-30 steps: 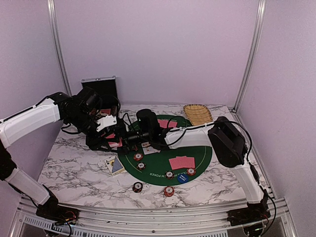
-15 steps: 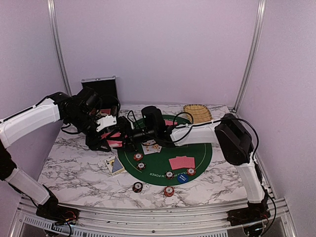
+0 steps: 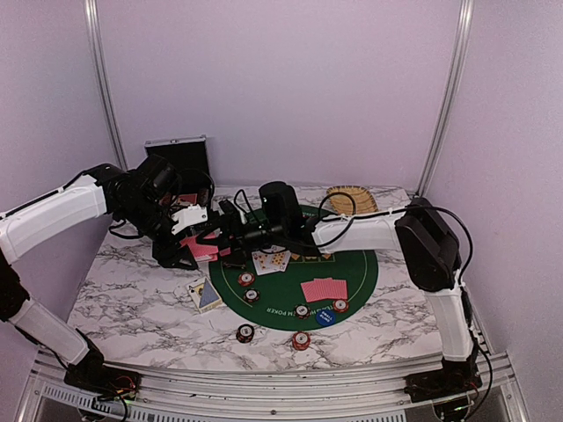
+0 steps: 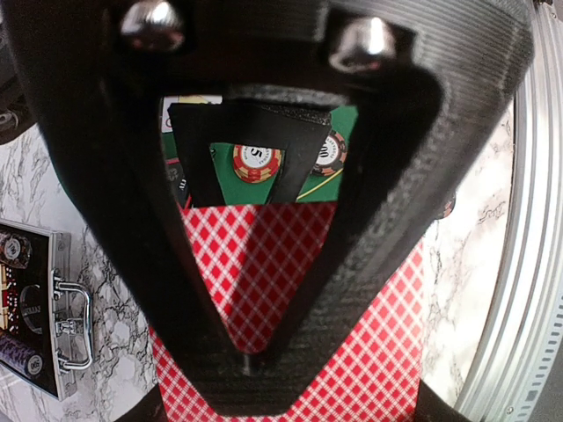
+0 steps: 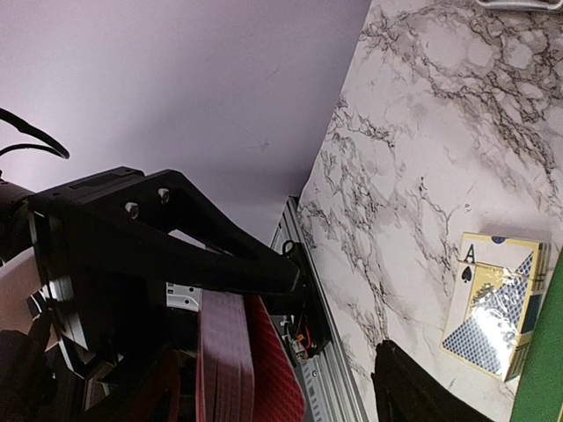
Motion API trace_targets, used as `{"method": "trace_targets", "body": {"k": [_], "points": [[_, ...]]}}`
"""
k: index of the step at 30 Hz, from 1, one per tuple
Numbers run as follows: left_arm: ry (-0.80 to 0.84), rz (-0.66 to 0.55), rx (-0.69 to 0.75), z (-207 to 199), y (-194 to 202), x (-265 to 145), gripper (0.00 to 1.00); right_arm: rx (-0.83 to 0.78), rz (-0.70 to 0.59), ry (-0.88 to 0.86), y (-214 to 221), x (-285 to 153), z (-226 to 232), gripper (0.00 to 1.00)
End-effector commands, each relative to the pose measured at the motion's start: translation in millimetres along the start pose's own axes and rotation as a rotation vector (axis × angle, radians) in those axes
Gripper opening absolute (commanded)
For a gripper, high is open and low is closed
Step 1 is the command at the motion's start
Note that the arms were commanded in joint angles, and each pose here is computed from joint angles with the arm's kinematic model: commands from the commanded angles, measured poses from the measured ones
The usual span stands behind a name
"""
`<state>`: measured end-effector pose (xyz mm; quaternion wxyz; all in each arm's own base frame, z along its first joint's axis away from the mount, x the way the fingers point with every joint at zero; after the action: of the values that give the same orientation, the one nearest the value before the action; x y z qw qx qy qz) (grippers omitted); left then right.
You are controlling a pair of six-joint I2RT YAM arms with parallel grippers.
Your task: Distribute texas hold em gaming equipment
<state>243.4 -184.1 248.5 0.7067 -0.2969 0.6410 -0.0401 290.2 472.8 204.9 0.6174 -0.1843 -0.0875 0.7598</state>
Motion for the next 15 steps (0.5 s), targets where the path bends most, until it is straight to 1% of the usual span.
{"method": "trace_targets", "body": {"k": [1,3,6,10,15], "points": [[-0.012,-0.043,0.008,-0.7,-6.6,-11.9,0.0,-0.056,-0.016,-0.017,-8.5,-15.5,27.7,0.68],[-0.011,-0.042,0.008,-1.0,-6.1,-11.6,0.0,-0.05,-0.013,-0.003,-8.4,-18.0,25.9,0.63],[-0.012,-0.044,0.009,-0.8,-6.8,-12.1,0.0,-0.051,-0.008,0.011,-9.0,-21.2,24.4,0.6],[-0.011,-0.047,0.008,-0.8,-7.4,-12.4,0.0,-0.044,0.004,0.029,-9.0,-21.4,19.9,0.6],[-0.007,-0.049,0.007,-0.3,-8.7,-12.1,0.0,-0.031,0.028,0.02,-6.3,-10.8,15.3,0.65]]}}
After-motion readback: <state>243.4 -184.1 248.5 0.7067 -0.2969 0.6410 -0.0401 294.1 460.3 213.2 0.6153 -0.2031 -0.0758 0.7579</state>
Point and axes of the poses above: each gripper's point midway between its finger pads, its own x axis out along the fingers, its own z axis along the line the jaws close on, y = z × x, the point moved 8 cm from there along -x, back along the fingers, and after that the axes turned 7 degrees about -x, right-handed, at the moved point
